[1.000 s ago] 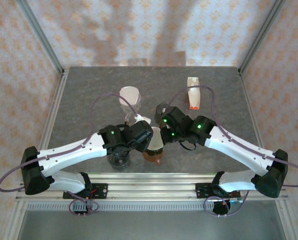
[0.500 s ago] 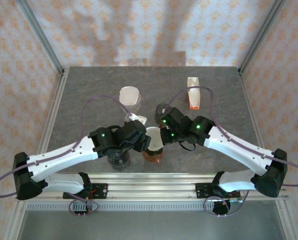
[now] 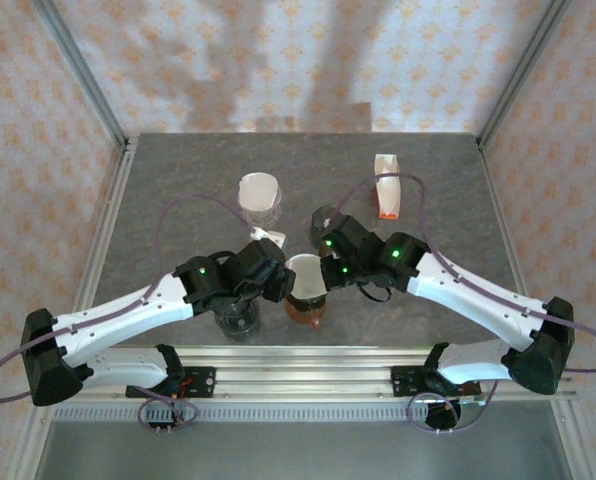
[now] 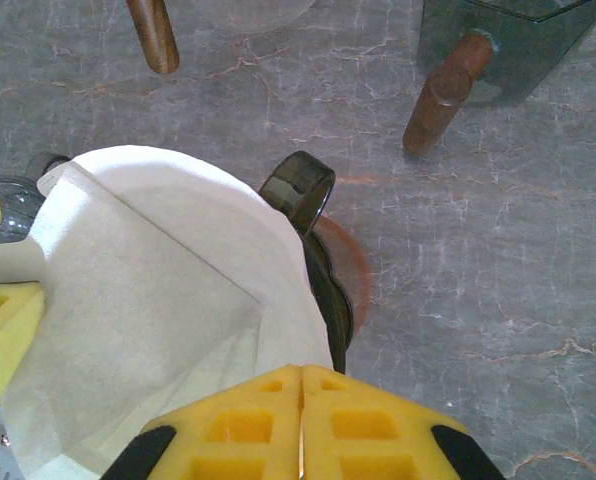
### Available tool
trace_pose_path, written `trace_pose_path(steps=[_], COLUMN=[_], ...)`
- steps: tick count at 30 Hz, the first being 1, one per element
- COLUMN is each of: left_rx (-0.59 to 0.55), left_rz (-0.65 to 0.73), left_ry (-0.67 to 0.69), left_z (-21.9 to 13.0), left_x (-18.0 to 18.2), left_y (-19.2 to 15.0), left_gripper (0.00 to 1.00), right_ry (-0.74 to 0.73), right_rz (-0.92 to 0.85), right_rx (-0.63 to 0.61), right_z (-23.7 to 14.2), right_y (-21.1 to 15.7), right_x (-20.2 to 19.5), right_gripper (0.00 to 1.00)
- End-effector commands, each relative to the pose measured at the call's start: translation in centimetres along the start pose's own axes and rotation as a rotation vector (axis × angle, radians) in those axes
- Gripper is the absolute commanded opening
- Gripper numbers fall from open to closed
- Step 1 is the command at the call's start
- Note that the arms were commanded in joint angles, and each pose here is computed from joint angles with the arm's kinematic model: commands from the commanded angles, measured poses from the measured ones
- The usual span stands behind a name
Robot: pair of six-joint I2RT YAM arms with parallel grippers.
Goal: Place the coffee filter in the dripper
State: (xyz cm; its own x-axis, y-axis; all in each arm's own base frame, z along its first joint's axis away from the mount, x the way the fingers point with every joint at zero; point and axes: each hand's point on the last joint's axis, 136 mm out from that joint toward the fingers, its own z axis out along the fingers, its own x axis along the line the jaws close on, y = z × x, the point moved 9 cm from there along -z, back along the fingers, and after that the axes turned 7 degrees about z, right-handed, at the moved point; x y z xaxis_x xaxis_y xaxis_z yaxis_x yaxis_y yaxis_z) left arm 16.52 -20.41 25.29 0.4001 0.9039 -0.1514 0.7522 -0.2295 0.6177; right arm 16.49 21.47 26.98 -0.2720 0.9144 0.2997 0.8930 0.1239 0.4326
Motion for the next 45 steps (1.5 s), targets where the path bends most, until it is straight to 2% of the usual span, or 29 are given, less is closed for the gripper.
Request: trace_pose_path(steps=[1, 5, 8, 10, 18, 33, 45], left_rx=[0.001, 0.002, 0.003, 0.006, 0.001, 0.004, 0.008], left_rz=[-0.016, -0.020, -0.020, -0.020, -0.020, -0.015, -0.022], left_ry=[0.015, 0.008, 0.005, 0.008, 0.005, 0.006, 0.002], left_z=[0.0, 0.1, 0.3, 0.5, 0.5, 0.4, 0.7], left_x=[0.5, 0.4, 0.4, 0.5, 0.5, 0.6, 0.5], left_y=[-0.3, -0.4, -0.5, -0.6, -0.6, -0.7, -0.8], left_gripper=[0.46, 0.46, 0.46, 0.47, 0.48, 0.48, 0.48], right_ry=[-0.001, -0.003, 0.006, -0.008, -0.060, -0.126, -0.157], right_rz=[-0.002, -0.014, -0.018, -0.023, -0.036, -0.044, -0.045], right_rx=[-0.013, -0.024, -0.013, 0.011, 0.080, 0.162, 0.183], right_z=[-0.1, -0.6, -0.5, 0.0, 2.6, 6.2, 8.4], right_y=[0.2, 0.7, 0.9, 0.9, 0.6, -0.4, -1.2], right_x=[0.2, 0.6, 0.9, 0.9, 1.0, 0.4, -0.1], right_gripper=[0.12, 0.44, 0.55, 0.59, 0.64, 0.64, 0.64])
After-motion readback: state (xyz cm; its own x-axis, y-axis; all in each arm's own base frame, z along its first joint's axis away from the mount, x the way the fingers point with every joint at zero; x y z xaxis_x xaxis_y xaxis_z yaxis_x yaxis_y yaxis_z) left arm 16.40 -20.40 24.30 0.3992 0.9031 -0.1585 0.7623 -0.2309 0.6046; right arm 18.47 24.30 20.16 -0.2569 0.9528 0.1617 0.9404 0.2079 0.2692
